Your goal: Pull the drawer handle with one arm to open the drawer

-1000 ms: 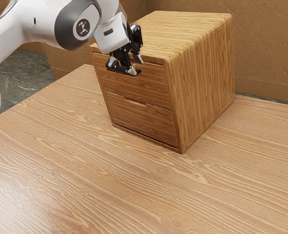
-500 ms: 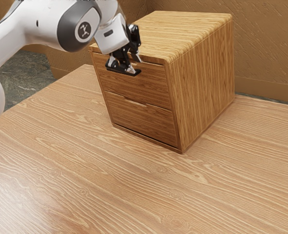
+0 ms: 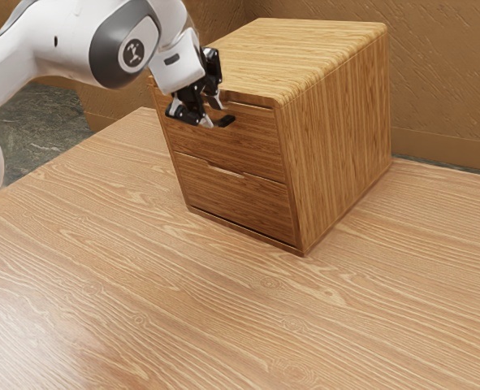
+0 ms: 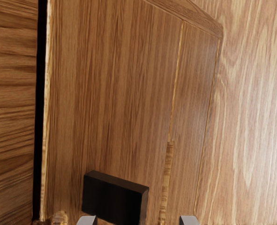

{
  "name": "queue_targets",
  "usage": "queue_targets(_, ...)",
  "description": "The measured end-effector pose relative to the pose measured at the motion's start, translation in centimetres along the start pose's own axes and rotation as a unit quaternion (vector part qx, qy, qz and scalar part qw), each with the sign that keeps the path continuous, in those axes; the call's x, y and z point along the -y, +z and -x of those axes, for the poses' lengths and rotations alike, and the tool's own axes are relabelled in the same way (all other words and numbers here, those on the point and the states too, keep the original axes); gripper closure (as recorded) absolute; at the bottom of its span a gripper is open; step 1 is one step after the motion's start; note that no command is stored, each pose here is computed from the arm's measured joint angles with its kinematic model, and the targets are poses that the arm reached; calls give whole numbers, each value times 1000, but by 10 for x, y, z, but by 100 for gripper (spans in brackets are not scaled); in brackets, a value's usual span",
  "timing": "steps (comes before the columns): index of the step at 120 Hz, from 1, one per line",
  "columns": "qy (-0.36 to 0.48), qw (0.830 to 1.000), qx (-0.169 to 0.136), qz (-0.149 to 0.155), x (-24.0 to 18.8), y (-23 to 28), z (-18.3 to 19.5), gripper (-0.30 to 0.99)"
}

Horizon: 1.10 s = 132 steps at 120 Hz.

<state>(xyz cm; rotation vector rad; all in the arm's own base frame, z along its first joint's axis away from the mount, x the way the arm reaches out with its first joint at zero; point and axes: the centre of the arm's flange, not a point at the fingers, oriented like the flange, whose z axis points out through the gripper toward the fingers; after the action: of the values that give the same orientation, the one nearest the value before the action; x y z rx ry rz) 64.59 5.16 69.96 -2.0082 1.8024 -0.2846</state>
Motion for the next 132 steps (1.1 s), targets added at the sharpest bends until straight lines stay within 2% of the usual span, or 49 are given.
queue_targets(32,-2,1000,0,2,0,-2,0,52)
queue_targets(73,-14,1000,4,-25,8,-2,12,52)
queue_targets(97,-27,999,11,-18,8,16,29,52)
queue_targets(132,-1,1000,24,1,3,22,23,52)
